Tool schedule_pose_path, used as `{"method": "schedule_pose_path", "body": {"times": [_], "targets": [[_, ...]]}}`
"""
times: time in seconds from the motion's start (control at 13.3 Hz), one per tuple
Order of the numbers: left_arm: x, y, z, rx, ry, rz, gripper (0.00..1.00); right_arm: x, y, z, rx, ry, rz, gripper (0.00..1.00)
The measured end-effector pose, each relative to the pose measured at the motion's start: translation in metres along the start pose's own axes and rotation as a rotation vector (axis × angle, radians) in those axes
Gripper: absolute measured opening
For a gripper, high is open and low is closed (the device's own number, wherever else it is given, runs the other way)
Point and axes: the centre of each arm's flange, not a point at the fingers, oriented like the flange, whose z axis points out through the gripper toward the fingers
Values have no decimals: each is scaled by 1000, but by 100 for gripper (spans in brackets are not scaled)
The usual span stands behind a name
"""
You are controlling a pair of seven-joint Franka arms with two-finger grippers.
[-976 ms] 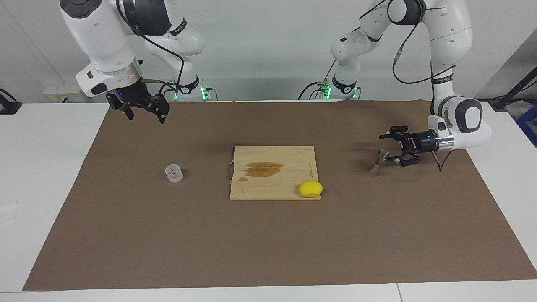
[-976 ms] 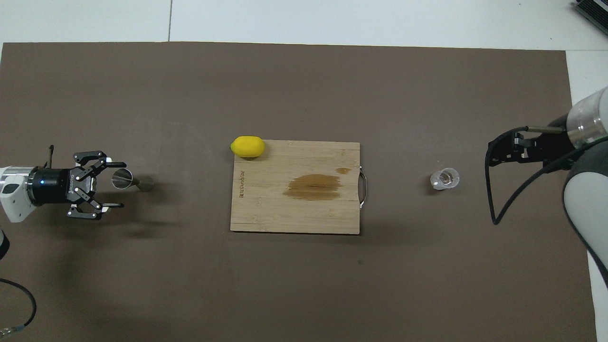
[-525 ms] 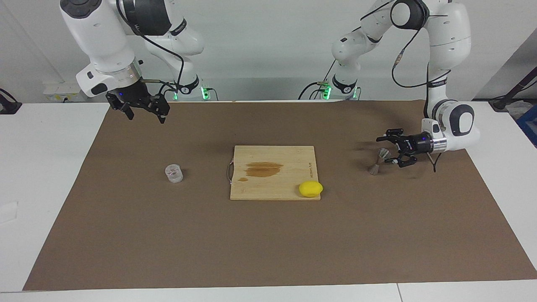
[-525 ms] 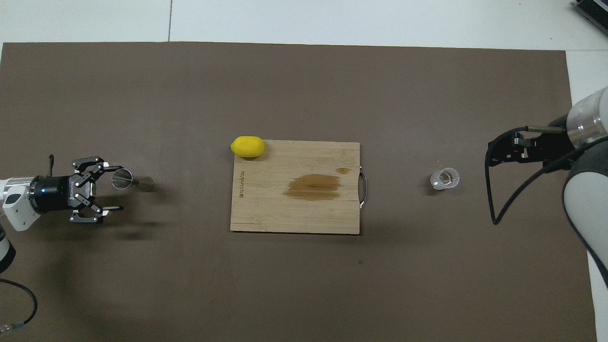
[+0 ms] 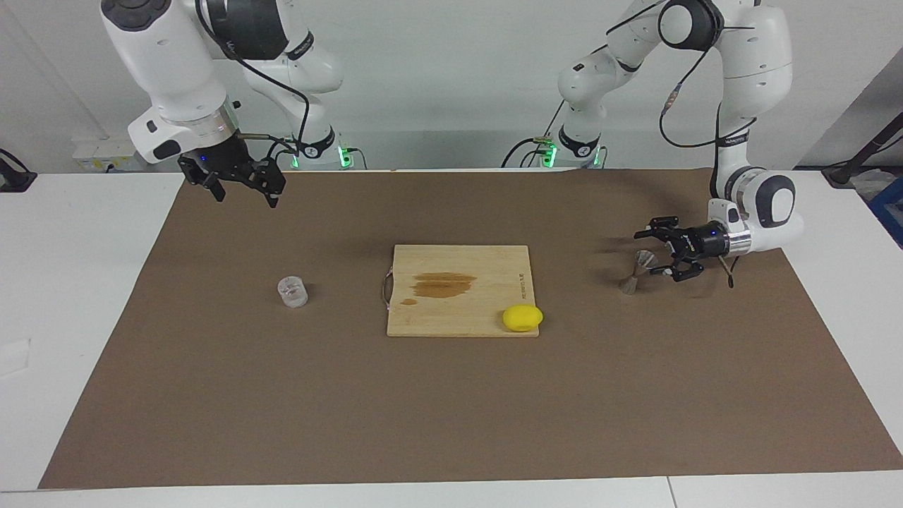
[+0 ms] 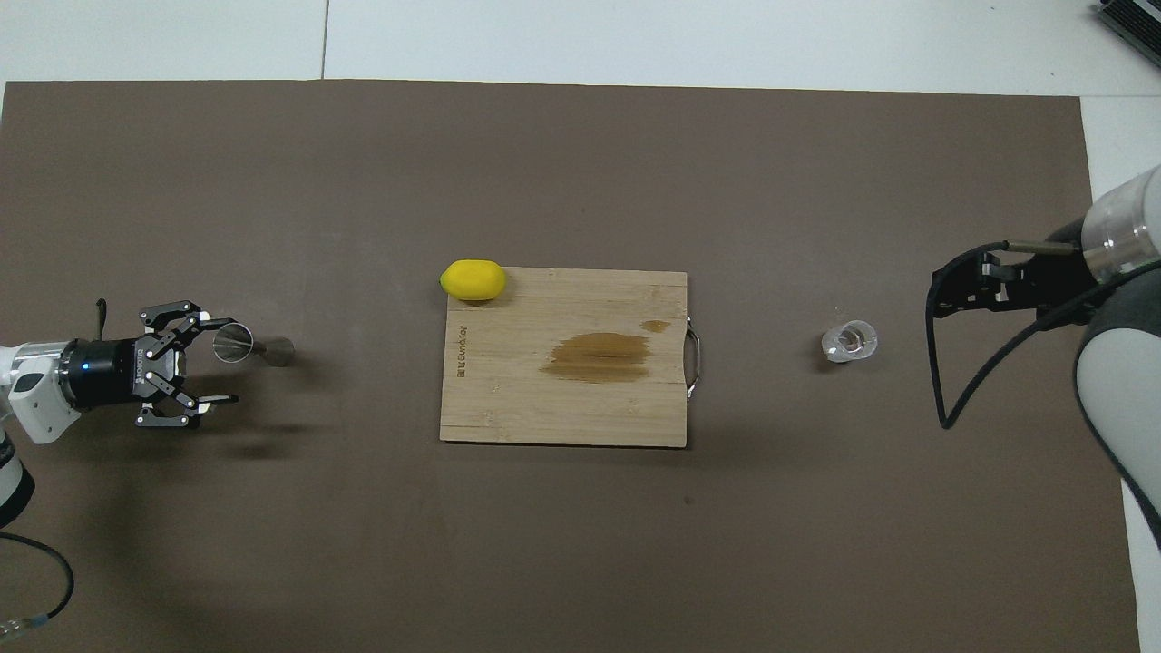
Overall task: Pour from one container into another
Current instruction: 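Close the left gripper around the small metal cup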
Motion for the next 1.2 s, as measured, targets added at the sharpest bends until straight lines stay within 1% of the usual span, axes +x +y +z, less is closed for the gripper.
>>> {"method": "schedule_pose_path", "body": {"times": [0.3, 0.45, 0.75, 0.83, 0.98, 1.13, 1.2], "targets": [[-5, 2, -3, 31, 7, -12, 100, 0, 0, 0, 0, 0, 0, 100], [-5, 1, -1, 51, 24, -13, 100, 0, 1, 0, 0, 0, 1, 100], [-6, -1, 1, 80, 36, -16, 100, 0, 1, 0, 0, 0, 2, 100], [-6, -1, 1, 82, 37, -15, 96, 0, 1, 0, 0, 0, 2, 100], [-5, -3, 1, 91, 41, -14, 94, 0, 1, 0, 0, 0, 2, 100], [-5, -4, 2, 97, 46, -12, 85, 0, 1, 0, 0, 0, 2, 100], [-4, -4, 3, 100, 50, -12, 84, 0, 1, 0, 0, 0, 2, 100]]}}
